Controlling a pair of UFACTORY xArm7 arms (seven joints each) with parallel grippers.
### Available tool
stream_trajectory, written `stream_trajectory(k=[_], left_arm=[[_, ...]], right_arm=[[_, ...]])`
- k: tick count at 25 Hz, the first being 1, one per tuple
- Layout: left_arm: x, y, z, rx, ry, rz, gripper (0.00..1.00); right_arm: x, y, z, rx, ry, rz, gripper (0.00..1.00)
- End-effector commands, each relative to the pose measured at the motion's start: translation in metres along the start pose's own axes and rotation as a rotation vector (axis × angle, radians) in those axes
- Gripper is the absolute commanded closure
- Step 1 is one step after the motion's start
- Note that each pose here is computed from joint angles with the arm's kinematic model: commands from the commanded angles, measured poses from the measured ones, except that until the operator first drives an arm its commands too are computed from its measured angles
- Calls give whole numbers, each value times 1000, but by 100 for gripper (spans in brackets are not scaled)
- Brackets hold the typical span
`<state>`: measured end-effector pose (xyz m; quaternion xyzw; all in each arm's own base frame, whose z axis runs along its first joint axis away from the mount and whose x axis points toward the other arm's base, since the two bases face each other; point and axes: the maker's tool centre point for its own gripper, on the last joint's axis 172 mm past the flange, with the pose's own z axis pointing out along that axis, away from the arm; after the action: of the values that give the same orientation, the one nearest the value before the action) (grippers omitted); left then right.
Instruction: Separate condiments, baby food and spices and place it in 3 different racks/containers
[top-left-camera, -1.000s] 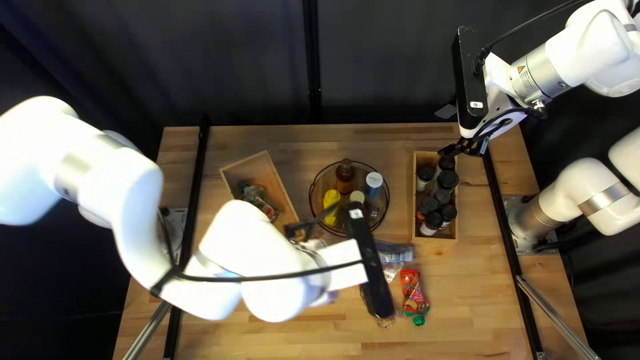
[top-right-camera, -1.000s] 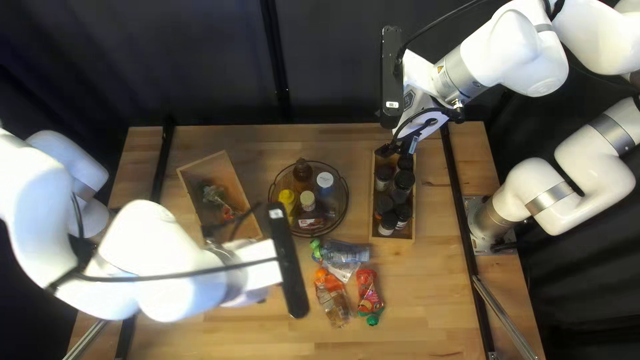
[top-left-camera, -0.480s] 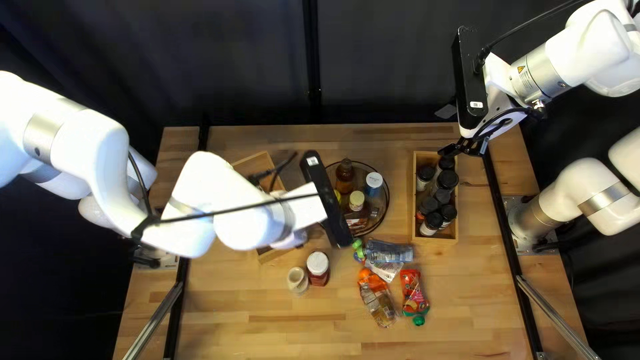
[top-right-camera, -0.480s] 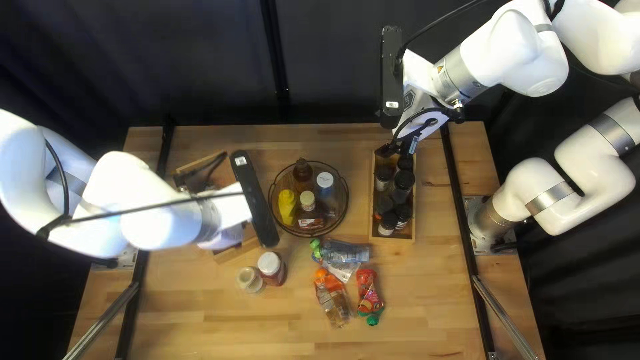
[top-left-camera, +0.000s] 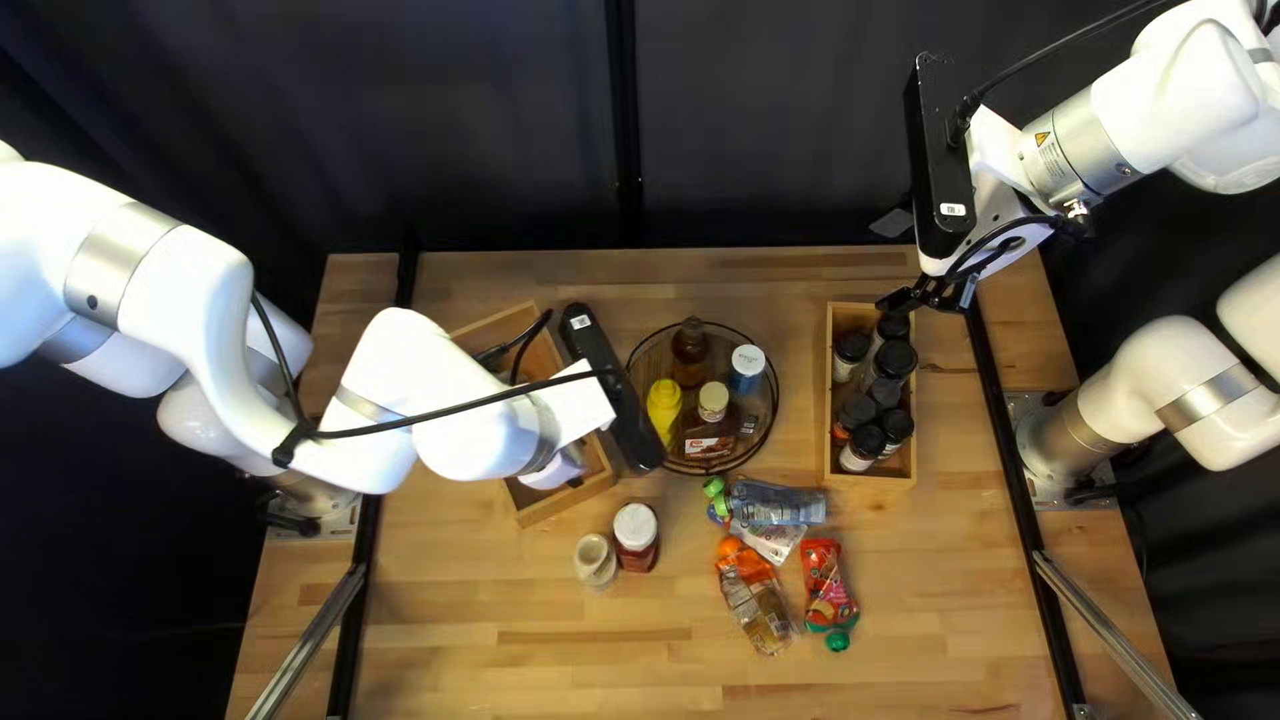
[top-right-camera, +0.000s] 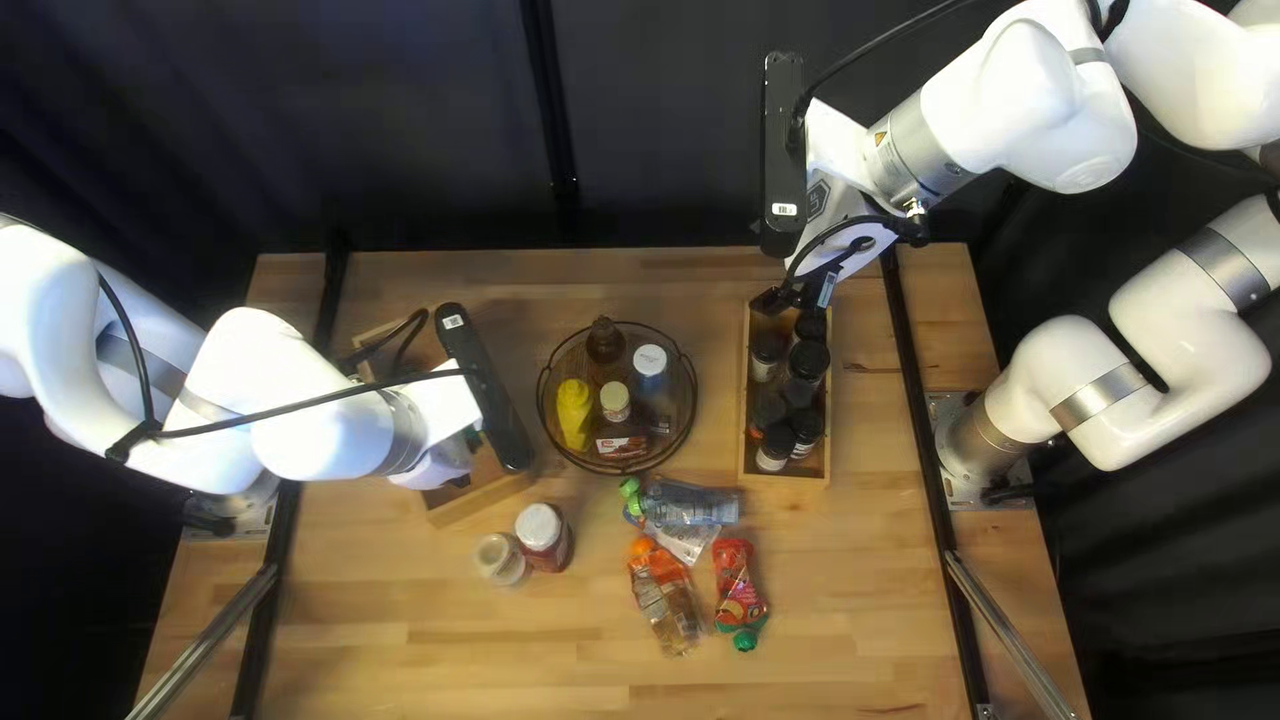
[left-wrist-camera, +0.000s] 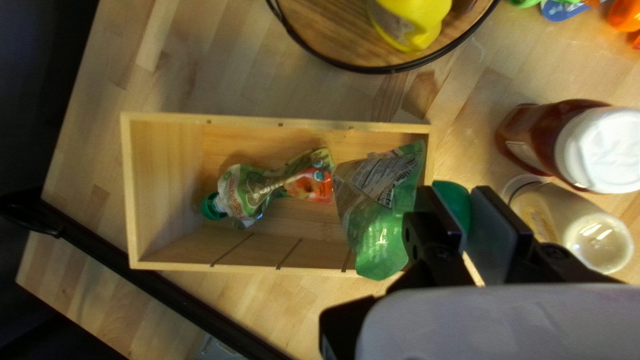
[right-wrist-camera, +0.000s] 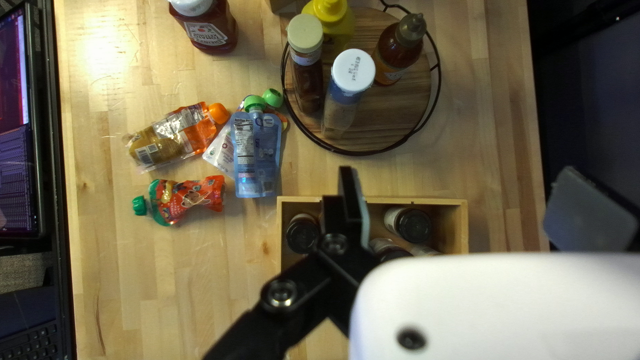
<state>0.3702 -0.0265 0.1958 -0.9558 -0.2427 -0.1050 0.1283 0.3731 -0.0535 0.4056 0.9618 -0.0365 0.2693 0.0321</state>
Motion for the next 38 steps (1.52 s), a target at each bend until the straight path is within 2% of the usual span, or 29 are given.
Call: stream_trajectory(k=[1, 5, 6, 9, 10, 12, 15, 16, 19, 25, 38], left_arm=[[1, -16, 23, -8, -37, -48, 99], [4, -40, 37, -4, -63, -89, 93], [5, -46, 38, 0, -65, -98, 81], [5, -69, 43, 18, -56, -124, 58], [5, -75, 44, 23, -52, -134, 40], [3, -91, 51, 34, -42, -155, 32], [0, -100, 59, 55, -36, -185, 11], [0, -99, 60, 60, -37, -189, 0], [0, -90, 55, 74, -40, -185, 0], [6, -58, 22, 93, -45, -122, 0], [10, 32, -32, 23, -66, 120, 0]], right_arm=[[0, 0, 0, 0, 0, 0, 0], [0, 0, 0, 0, 0, 0, 0], [0, 0, 0, 0, 0, 0, 0], [0, 0, 0, 0, 0, 0, 0], [0, 0, 0, 0, 0, 0, 0], [0, 0, 0, 0, 0, 0, 0], [0, 0, 0, 0, 0, 0, 0], [0, 0, 0, 0, 0, 0, 0], [0, 0, 0, 0, 0, 0, 0], [0, 0, 0, 0, 0, 0, 0], [0, 0, 0, 0, 0, 0, 0]])
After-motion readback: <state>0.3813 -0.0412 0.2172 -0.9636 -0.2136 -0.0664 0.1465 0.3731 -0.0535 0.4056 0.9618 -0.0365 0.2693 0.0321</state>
